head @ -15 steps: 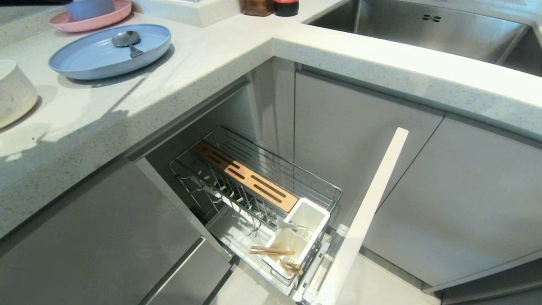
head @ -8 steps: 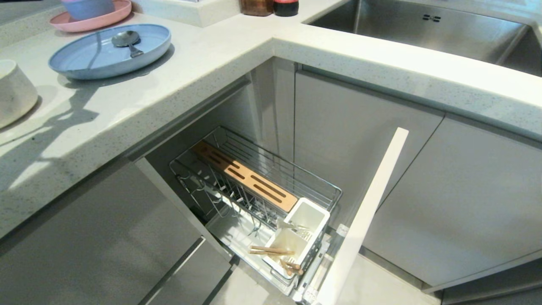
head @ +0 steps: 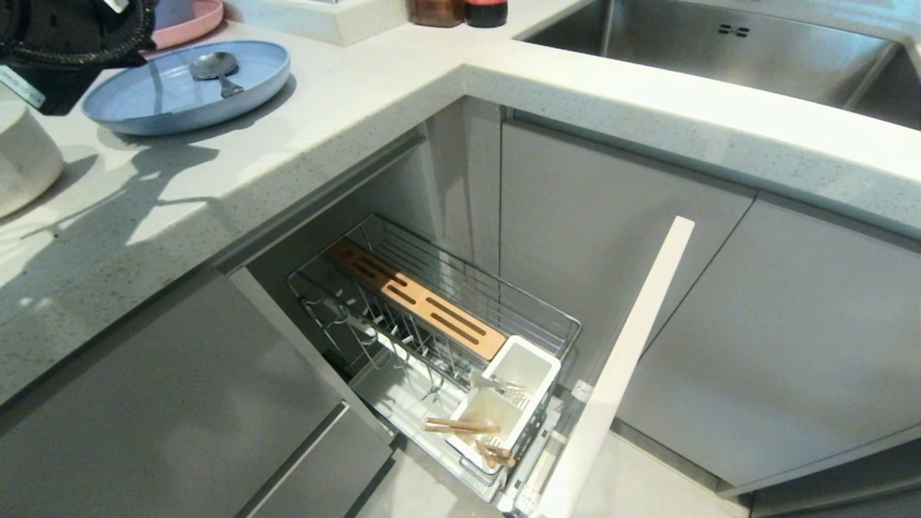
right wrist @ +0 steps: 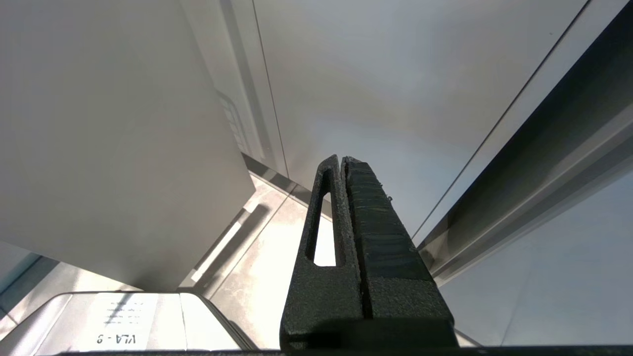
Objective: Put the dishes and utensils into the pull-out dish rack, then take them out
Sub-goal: Take the chopsticks out of the cupboard
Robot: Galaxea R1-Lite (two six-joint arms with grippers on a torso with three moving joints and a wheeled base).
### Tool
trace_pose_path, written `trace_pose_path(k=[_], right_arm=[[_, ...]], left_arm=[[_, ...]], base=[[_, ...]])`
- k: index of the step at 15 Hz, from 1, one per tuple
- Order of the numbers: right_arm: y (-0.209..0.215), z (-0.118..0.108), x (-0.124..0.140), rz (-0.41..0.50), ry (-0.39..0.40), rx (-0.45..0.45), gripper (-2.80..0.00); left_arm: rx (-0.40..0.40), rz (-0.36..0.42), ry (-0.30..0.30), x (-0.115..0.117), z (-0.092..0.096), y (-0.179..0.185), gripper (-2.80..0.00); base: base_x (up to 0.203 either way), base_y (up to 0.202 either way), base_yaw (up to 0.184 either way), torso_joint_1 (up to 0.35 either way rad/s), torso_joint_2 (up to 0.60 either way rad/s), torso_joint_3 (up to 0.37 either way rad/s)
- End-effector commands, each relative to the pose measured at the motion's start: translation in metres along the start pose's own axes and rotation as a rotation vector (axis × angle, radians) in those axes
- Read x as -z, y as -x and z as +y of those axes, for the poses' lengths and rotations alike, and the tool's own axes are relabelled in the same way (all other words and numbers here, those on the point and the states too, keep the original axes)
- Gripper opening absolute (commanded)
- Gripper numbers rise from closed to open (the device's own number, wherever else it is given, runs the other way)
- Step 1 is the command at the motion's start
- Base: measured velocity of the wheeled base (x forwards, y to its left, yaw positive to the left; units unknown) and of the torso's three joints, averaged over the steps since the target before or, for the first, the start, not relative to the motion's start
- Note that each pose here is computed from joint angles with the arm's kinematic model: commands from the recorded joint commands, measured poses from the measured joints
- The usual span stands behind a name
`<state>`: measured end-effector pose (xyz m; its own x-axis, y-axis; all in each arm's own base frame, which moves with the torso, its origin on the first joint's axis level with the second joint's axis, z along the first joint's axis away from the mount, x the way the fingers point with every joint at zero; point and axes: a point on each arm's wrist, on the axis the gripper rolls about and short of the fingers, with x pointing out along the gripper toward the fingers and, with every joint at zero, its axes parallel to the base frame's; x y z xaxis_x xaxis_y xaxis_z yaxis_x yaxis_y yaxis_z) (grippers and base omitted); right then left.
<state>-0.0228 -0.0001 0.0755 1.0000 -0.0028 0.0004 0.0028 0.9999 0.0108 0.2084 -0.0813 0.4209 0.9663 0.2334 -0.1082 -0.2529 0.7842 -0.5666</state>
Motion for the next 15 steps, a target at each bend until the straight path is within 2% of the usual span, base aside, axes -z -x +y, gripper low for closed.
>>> trace_pose_path(k=[1, 3, 4, 6, 10, 11, 15], right_arm=[[0.0, 0.0, 0.0, 0.002, 0.0, 0.0, -2.8], [0.0, 0.0, 0.0, 0.002, 0.0, 0.0, -2.8], [0.0, 0.0, 0.0, 0.002, 0.0, 0.0, -2.8], [0.0, 0.0, 0.0, 0.002, 0.0, 0.0, -2.8], [0.0, 0.0, 0.0, 0.002, 0.0, 0.0, -2.8], [0.0, 0.0, 0.0, 0.002, 0.0, 0.0, -2.8], [0.0, 0.0, 0.0, 0.002, 0.0, 0.0, -2.8]], left_arm=[[-0.028, 0.015, 0.016, 0.011, -0.004, -0.013, -2.8], [-0.017, -0.013, 0.101, 0.012, -0.008, -0.018, -2.8], [-0.018, -0.019, 0.11, 0.012, -0.008, -0.018, -2.8], [-0.011, -0.054, 0.165, 0.009, -0.009, -0.021, -2.8], [-0.056, -0.067, 0.196, 0.01, -0.002, -0.033, -2.8], [-0.055, -0.07, 0.22, 0.01, -0.002, -0.033, -2.8], [-0.041, -0.074, 0.25, 0.009, -0.002, -0.033, -2.8]], base=[[0.0, 0.0, 0.0, 0.0, 0.0, 0.0], [0.0, 0.0, 0.0, 0.0, 0.0, 0.0], [0.0, 0.0, 0.0, 0.0, 0.0, 0.0], [0.0, 0.0, 0.0, 0.0, 0.0, 0.0], [0.0, 0.0, 0.0, 0.0, 0.0, 0.0], [0.0, 0.0, 0.0, 0.0, 0.0, 0.0], [0.0, 0.0, 0.0, 0.0, 0.0, 0.0]])
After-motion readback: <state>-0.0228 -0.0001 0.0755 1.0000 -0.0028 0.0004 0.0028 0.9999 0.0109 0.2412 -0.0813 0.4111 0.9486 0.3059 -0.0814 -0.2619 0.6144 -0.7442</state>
